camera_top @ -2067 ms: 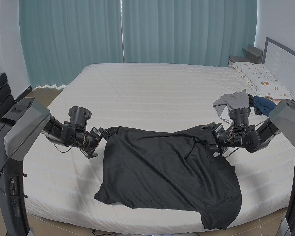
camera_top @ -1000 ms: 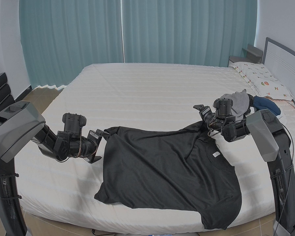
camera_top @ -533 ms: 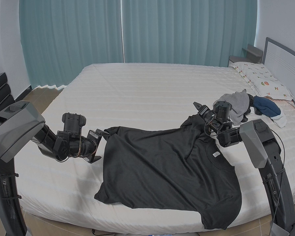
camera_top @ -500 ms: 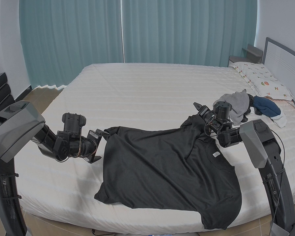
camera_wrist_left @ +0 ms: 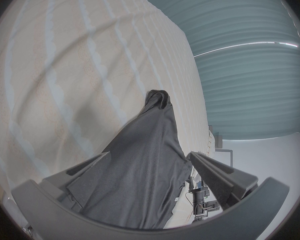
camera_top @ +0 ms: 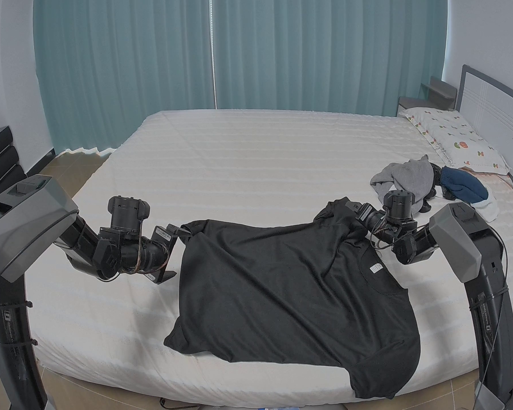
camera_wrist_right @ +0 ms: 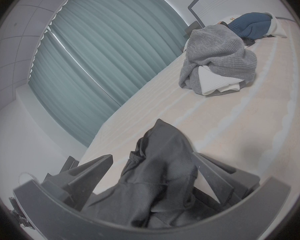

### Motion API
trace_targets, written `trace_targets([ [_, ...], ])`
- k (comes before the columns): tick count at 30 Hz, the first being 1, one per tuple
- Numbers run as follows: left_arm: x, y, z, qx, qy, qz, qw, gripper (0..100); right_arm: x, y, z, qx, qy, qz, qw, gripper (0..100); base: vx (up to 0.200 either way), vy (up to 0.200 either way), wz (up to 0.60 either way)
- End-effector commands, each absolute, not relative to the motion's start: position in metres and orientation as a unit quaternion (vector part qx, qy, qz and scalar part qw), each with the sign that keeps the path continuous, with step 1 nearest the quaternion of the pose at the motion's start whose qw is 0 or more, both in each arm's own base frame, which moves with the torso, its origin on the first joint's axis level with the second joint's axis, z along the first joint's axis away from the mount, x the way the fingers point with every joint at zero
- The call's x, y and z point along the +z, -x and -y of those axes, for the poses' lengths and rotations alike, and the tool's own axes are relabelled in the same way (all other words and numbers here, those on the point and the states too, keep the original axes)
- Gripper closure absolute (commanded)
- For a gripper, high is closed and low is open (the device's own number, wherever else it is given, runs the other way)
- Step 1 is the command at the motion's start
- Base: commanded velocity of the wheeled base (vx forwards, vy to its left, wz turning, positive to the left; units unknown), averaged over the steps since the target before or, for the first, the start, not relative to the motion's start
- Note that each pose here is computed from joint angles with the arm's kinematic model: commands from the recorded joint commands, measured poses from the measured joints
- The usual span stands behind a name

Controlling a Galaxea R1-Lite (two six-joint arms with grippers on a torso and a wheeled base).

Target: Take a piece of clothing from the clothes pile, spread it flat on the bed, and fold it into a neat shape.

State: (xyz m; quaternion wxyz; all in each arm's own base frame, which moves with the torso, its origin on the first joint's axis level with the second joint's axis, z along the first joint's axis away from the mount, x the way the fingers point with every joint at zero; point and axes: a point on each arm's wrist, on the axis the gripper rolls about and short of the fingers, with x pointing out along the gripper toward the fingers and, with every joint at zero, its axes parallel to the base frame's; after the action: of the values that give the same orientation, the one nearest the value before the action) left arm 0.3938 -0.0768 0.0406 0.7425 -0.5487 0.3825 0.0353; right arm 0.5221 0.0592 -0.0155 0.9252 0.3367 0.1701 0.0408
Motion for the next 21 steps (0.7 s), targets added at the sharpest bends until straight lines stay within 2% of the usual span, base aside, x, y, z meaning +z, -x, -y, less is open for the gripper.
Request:
trace_targets([
  [1, 0.040, -0.394, 0.077, 0.036, 0.548, -0.383, 0.742, 0, -0.010, -0.519, -0.051, 0.037, -0.336, -0.171, 0.925, 0, 0.000, 0.000, 0.00],
  [10, 0.040, -0.394, 0.077, 0.036, 0.548, -0.383, 0.743, 0, -0.028, -0.522, -0.052, 0.045, -0.337, -0.188, 0.921, 0, 0.000, 0.000, 0.00],
  [11, 0.040, -0.394, 0.077, 0.036, 0.548, -0.383, 0.743, 0, -0.030, -0.522, -0.052, 0.046, -0.338, -0.190, 0.921, 100, 0.000, 0.000, 0.00],
  [17, 0.039, -0.394, 0.077, 0.036, 0.547, -0.384, 0.743, 0, -0.031, -0.528, -0.051, 0.060, -0.343, -0.182, 0.920, 100, 0.000, 0.000, 0.00],
  [21, 0.039, -0.394, 0.077, 0.036, 0.548, -0.384, 0.743, 0, 0.003, -0.544, -0.039, 0.053, -0.346, -0.117, 0.929, 100, 0.000, 0.000, 0.00],
])
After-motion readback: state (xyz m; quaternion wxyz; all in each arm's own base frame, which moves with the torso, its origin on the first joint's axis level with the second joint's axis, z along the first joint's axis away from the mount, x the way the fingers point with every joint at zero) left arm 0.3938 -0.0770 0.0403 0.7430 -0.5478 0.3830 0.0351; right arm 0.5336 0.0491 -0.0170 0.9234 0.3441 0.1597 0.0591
